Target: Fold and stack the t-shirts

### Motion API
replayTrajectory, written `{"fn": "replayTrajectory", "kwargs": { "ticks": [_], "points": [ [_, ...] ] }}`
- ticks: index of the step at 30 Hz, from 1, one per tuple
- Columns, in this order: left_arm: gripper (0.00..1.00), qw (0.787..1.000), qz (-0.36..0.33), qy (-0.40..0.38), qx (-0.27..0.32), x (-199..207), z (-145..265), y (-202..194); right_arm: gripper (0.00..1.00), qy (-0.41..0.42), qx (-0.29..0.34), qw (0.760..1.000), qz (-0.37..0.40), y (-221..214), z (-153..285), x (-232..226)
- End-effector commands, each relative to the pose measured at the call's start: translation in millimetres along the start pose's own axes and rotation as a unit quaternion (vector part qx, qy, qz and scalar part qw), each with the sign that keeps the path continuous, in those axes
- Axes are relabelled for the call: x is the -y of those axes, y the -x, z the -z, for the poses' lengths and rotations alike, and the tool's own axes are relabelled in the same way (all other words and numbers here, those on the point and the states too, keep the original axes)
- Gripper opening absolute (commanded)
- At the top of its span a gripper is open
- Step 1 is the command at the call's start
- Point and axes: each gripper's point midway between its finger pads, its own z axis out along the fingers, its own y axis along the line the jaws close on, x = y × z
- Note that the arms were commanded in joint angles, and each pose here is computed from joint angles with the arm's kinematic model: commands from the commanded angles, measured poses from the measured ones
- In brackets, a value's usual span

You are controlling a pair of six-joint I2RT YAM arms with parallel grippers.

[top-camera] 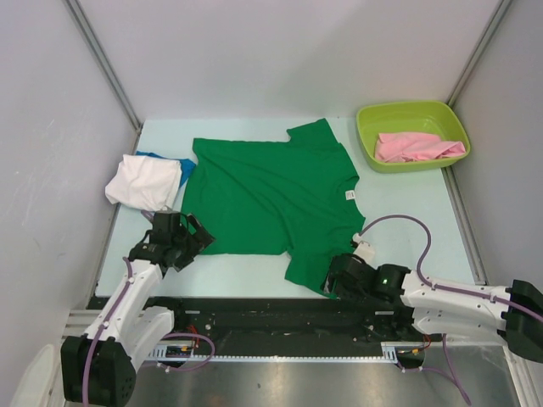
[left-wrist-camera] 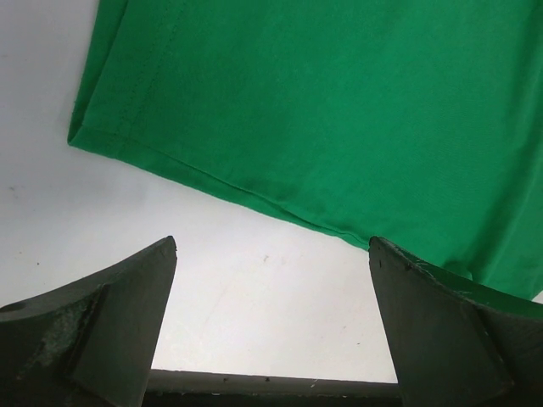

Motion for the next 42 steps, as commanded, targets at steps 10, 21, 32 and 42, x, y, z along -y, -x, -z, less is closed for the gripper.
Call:
{"fn": "replayTrajectory", "kwargs": {
  "ticks": [10,21,32,42],
  "points": [
    [1.00,1.000,-0.001,-0.020,0.021,10.2,1.9,20.1,0.35,-0.021,-0.002,1.000,-0.015,-5.0,-15.3,5.4],
    [1.00,1.000,0.006,-0.023,0.016,5.1,-1.8,22.3,0.00,-0.031,-0.007,0.999,-0.012,-2.3,-24.1,9.5],
    [1.00,0.998,-0.004,0.065,0.016,-11.0,-10.3,41.4,0.00,0.005,0.028,1.000,-0.014,21.8,-10.4,-2.2],
    [1.00,0.988,0.009,0.149,0.035,-37.3,-21.9,53.6,0.00,0.035,0.035,0.999,0.000,29.0,-4.2,-11.4]
  ]
}}
